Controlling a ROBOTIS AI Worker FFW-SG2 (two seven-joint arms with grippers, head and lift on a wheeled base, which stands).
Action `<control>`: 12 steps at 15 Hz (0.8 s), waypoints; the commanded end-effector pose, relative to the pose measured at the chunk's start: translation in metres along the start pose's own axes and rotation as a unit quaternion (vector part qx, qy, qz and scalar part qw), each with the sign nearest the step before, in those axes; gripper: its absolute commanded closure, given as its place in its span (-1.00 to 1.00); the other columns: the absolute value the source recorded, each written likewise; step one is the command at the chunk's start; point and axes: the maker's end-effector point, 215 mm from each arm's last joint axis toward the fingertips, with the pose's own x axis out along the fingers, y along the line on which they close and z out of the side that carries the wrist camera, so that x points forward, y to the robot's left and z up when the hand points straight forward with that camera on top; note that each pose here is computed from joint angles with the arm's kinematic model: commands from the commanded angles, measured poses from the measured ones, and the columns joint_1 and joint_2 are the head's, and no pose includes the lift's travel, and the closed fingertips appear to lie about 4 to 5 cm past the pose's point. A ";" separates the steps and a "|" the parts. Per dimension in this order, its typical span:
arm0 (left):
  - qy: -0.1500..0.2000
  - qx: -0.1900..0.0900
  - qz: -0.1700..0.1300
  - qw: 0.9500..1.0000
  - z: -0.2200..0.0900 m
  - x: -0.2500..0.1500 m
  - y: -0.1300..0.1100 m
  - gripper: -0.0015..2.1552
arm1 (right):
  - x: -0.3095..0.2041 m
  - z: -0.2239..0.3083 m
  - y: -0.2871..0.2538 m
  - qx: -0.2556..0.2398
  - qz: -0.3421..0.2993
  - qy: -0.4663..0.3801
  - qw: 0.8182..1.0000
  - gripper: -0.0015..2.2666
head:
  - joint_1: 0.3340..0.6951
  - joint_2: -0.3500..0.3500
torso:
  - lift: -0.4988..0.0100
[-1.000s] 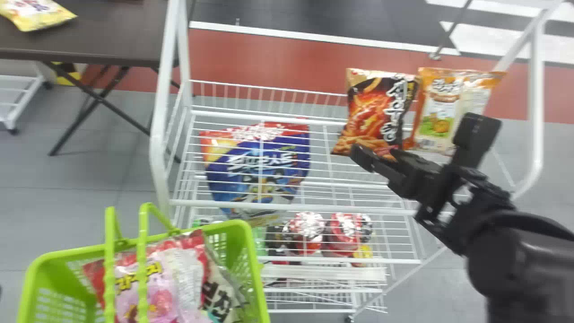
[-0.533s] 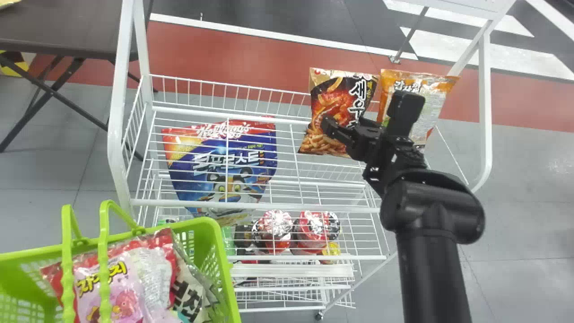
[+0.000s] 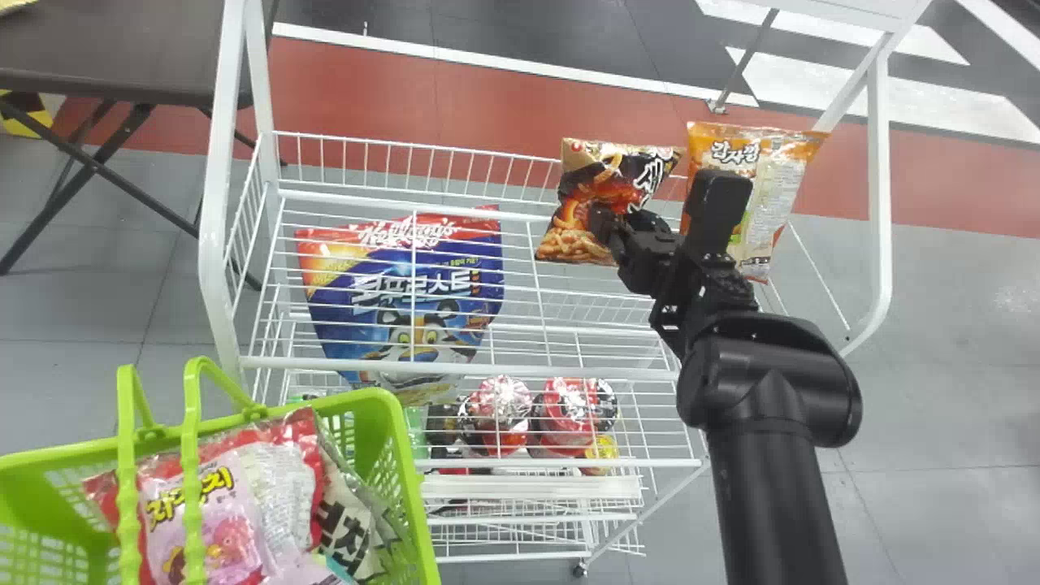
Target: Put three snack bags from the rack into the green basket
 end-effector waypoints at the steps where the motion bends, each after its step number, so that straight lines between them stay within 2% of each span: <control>1: -0.001 -0.001 -0.005 1.000 0.000 -0.001 -0.002 0.99 | -0.020 0.012 0.001 -0.002 0.004 -0.022 1.000 0.99 | 1.00 -0.78 | 0.96; 3: -0.001 -0.002 -0.005 1.000 0.000 -0.001 -0.001 0.99 | -0.050 0.017 0.013 0.014 0.022 -0.039 0.999 0.99 | 1.00 -0.79 | 0.96; 6: -0.002 -0.002 -0.004 1.000 0.000 -0.002 -0.001 0.99 | -0.124 0.034 0.056 0.034 0.067 -0.046 0.996 0.99 | 1.00 -0.78 | 0.96; 9: -0.002 -0.002 -0.004 1.000 0.000 -0.002 -0.001 0.99 | -0.195 0.022 0.112 0.060 0.129 0.001 0.990 0.99 | 1.00 -0.67 | 0.96; 11: -0.004 -0.005 -0.002 1.000 -0.002 -0.004 0.000 0.99 | -0.234 -0.013 0.160 0.098 0.200 0.085 0.971 0.99 | 1.00 -0.57 | 0.96; 12: -0.004 -0.007 -0.002 1.000 -0.003 -0.004 0.000 0.99 | -0.257 -0.040 0.188 0.118 0.241 0.151 0.952 0.99 | 1.00 -0.49 | 0.96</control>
